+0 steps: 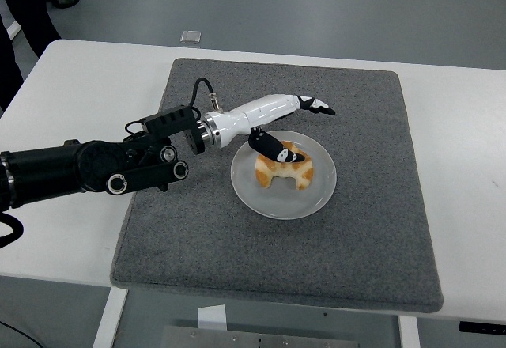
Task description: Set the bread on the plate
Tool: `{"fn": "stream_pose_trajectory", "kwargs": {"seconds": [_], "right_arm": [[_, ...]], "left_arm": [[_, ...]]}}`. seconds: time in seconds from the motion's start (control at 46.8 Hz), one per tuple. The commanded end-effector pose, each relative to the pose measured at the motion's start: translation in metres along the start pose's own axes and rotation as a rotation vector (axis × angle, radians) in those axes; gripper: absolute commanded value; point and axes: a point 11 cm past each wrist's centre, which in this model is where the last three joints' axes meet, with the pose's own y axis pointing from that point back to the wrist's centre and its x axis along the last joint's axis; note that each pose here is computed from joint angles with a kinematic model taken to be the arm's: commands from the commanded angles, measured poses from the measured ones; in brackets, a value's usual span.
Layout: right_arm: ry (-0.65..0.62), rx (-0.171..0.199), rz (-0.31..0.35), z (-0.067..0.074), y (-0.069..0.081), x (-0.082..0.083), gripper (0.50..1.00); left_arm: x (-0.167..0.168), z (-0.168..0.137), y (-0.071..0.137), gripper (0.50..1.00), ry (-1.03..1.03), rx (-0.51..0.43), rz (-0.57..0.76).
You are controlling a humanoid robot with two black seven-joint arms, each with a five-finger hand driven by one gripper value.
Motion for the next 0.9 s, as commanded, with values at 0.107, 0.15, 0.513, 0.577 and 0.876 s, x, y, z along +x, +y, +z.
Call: {"fn": "stream_pose_trajectory", "kwargs": {"seconds": [0.107,0.15,0.513,0.577,0.876], "right_arm": [[0.0,0.0,0.0,0.0,0.0,0.0,0.952],[0.001,0.0,0.0,0.0,0.0,0.0,0.952],[0.0,0.0,-0.002,0.0,0.0,0.0,0.952],[0.0,0.0,-0.002,0.0,0.0,0.0,0.952],[0.001,0.0,-0.001,0.0,0.0,0.0,0.954]], "left_arm": [[0.047,0.017,-0.013,0.986,0.221,-0.027,0.086],[0.064,0.019,-0.014,0.986,0.284,-0.034,0.112],[0.151,0.013,-0.01,0.992,0.687,-0.112,0.234],[0.158,0.009,-0.007,0.994,0.693,-0.108,0.234],[0.193,-0.013,0.014,0.996,0.777,-0.134,0.259]]}}
